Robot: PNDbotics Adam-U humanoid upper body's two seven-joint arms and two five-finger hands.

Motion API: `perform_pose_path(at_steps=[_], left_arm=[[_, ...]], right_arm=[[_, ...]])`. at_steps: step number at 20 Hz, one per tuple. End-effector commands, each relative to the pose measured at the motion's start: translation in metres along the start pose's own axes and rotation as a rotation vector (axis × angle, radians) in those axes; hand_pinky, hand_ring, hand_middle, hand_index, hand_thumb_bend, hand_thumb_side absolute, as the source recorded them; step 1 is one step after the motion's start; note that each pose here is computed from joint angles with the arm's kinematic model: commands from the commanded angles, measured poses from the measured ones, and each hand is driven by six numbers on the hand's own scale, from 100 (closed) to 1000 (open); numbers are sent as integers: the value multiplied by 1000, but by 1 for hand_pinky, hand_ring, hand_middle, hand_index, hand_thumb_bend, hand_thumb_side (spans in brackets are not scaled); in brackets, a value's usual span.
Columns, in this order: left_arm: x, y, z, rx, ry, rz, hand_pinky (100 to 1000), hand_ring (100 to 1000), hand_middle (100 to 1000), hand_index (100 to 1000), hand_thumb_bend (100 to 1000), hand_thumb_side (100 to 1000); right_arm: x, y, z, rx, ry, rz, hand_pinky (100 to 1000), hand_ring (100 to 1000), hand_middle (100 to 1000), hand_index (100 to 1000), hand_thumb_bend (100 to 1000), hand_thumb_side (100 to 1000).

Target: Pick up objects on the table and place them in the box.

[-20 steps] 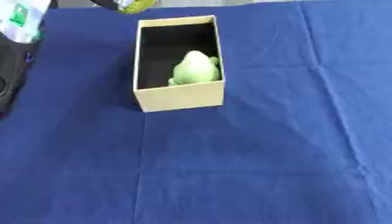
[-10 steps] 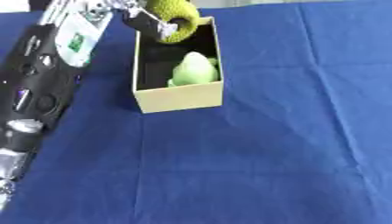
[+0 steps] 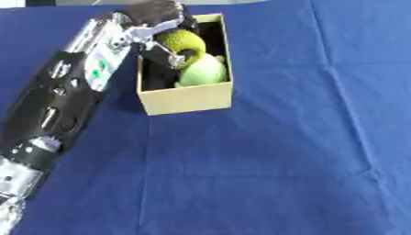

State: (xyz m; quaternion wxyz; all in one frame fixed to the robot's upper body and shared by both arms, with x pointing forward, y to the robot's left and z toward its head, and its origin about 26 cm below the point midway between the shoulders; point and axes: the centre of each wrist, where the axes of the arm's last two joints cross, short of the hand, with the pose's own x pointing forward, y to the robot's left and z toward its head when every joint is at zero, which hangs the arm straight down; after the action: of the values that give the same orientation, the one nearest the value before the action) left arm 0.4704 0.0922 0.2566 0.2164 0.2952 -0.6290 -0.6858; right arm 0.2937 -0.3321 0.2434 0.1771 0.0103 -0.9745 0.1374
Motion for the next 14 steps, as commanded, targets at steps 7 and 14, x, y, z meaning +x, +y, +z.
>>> perform_pose_path(at_steps=[7,14], left_arm=[[-3,13,4,72,6,-90,978,974,883,949,434,342],[-3,31,12,236,50,-81,950,956,867,936,345,366]], right_arm=[[4,-1,-4,17,-14,4,901,789,521,770,100,555],[4,1,-3,27,-5,0,902,789,520,770,100,554]])
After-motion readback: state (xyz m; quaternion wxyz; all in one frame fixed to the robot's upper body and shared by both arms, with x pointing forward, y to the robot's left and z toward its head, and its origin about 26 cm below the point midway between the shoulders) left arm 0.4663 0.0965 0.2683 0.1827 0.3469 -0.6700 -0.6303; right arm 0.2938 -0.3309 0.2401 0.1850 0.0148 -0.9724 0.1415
